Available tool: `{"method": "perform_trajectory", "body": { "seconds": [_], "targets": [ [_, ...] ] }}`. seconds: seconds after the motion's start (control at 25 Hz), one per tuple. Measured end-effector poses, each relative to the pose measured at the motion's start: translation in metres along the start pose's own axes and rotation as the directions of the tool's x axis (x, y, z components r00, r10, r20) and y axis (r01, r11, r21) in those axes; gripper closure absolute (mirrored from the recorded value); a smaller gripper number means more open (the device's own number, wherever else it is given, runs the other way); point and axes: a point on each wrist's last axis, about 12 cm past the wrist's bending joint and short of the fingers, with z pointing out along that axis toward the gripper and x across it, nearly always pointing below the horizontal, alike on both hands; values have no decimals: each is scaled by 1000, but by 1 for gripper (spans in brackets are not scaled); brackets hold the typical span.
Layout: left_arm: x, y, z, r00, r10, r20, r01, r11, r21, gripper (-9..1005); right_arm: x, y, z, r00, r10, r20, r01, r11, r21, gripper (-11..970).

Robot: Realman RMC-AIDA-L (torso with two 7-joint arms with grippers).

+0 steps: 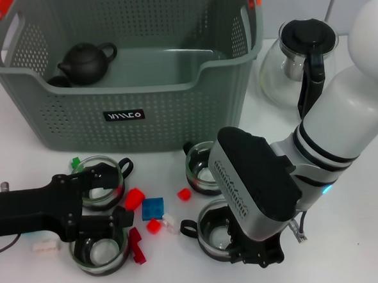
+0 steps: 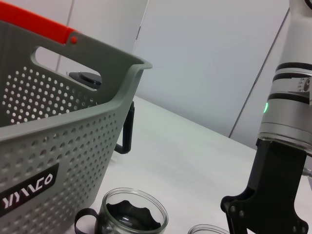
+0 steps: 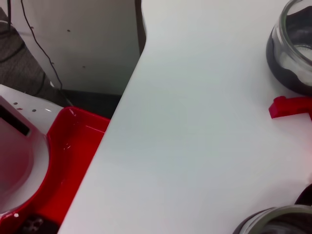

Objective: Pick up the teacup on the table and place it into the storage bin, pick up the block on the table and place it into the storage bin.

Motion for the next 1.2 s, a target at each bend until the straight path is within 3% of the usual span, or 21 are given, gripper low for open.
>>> {"method": "perform_trajectory", "body": {
  "seconds": [0.24,0.4,0.56,0.76,0.92,1.08,1.2],
  "targets": [
    [1,0,0,1000,2,0,-2,1000,-1,91,-6,6,-20,998,1,67,3,999,-53,903],
    [1,0,0,1000,2,0,-2,1000,-1,92,-9,12,-59,988,5,155,7,997,-78,903],
    [1,0,-1,1000,2,3,-2,1000,-5,92,-2,12,-107,965,71,252,-64,997,-37,902],
    [-1,1,-1,1000,6,8,-6,1000,-9,92,4,8,-155,871,84,483,-137,988,75,902],
    [-2,2,0,1000,8,9,-8,1000,-10,92,8,-6,-176,780,99,618,-274,942,195,903],
    [-3,2,0,1000,11,13,-10,1000,-10,92,4,-36,-182,701,177,690,-470,843,262,903],
    [-3,1,3,1000,8,18,-8,1000,-6,92,-4,-61,-182,677,232,698,-557,781,281,903]
  ]
}}
